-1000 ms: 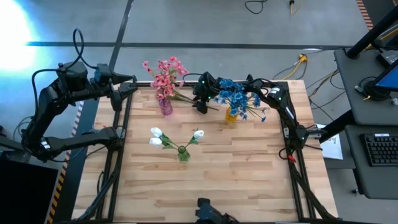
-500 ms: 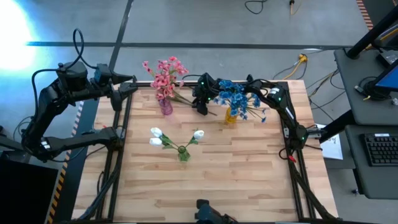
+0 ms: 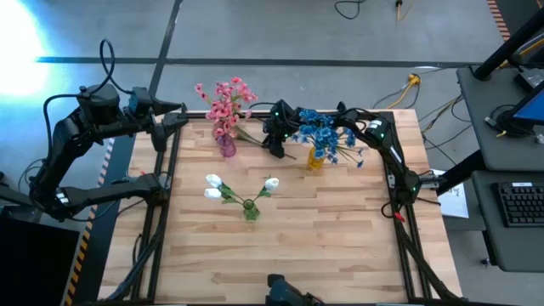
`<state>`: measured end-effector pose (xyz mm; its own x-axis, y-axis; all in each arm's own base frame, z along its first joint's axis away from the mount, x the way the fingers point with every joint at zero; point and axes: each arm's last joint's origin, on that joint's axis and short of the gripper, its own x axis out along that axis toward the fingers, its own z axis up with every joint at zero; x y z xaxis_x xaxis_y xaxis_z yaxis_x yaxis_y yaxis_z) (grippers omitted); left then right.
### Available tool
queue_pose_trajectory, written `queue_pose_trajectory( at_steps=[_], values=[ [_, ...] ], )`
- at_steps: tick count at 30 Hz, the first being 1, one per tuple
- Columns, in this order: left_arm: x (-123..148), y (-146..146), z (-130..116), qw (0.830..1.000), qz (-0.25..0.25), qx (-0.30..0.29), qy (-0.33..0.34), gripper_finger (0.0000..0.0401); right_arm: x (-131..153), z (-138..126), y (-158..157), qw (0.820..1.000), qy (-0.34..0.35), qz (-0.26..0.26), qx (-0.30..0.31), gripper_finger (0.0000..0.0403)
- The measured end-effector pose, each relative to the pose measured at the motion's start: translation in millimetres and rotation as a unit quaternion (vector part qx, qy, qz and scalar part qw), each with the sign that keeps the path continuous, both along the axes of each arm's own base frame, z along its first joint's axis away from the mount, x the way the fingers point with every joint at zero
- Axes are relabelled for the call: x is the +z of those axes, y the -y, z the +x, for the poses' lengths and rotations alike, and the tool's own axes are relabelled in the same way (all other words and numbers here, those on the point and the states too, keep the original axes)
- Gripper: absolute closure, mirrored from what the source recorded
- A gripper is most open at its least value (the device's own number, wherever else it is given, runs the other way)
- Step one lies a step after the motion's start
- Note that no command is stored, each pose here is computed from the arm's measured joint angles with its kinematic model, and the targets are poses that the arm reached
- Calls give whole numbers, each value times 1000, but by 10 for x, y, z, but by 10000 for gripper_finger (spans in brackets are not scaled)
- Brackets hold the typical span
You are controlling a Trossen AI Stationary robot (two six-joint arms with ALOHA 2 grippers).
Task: Sort flowers into vase by color
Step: Put the pink flowers into the pink vase
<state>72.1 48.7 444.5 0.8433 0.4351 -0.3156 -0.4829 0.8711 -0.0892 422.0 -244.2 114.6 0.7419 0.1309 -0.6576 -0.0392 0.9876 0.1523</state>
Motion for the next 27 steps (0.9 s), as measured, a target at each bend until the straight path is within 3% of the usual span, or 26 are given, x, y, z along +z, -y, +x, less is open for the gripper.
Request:
queue_pose_trajectory(
  at_steps=[13,20,27],
  values=[
    [0,0,0,1000,0,0,0,133,1,1,-4,1000,-1,2,0,345],
    [0,0,0,1000,-3,1,2,133,152,81,28,1000,19,-1,2,367],
    [0,0,0,1000,-3,1,2,133,270,116,92,999,21,-36,-3,392]
  ],
)
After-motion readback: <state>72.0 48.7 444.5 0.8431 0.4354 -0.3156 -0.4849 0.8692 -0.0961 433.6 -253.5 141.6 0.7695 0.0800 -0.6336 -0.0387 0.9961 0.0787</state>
